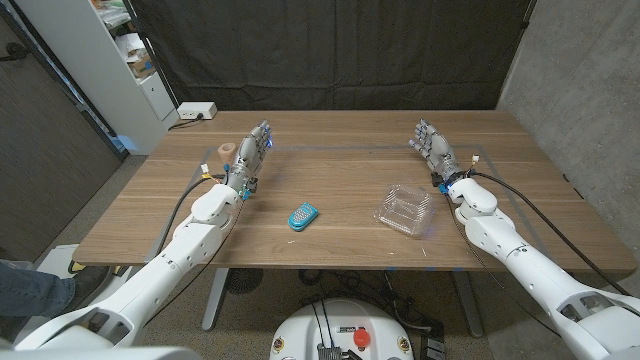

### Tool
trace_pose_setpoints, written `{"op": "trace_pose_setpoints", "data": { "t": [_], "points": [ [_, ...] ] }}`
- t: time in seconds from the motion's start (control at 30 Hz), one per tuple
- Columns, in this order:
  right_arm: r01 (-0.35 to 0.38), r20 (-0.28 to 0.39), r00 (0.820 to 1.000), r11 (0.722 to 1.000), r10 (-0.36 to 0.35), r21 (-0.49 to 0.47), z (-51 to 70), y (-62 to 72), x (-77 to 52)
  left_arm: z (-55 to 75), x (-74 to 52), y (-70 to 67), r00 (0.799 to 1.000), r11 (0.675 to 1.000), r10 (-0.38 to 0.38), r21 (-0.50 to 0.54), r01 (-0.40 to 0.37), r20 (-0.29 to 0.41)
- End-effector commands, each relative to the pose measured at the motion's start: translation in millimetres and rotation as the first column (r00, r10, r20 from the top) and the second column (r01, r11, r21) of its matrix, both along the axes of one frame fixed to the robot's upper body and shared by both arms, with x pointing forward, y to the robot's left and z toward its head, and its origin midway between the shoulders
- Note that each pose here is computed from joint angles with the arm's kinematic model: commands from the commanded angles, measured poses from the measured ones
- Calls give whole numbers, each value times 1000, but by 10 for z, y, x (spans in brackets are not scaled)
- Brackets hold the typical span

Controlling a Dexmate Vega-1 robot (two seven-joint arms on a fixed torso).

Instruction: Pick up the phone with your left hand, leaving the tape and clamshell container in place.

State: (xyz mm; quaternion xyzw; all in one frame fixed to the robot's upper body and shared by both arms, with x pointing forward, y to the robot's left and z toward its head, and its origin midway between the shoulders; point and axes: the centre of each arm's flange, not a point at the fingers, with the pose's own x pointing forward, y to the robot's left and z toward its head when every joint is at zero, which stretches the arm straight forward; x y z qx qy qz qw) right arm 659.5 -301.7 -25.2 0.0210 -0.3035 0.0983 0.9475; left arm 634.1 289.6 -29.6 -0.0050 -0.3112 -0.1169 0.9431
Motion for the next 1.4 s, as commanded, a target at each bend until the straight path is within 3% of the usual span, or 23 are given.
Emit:
{"op": "trace_pose_setpoints", "data": {
  "t": [0.03, 1.03, 1.4],
  "points": [
    [17, 17, 1000, 1000, -17, 2, 36, -5, -32, 5, -119, 74, 999, 1000, -4, 9, 4, 41],
    [28, 93, 995, 999, -30, 19, 59, -5, -176, -57, -510, 225, 991, 998, -29, 51, 23, 128],
    [24, 102, 994, 1000, -26, 20, 39, 34, -180, -73, -677, 280, 981, 994, 10, 106, -32, 195]
  ]
}}
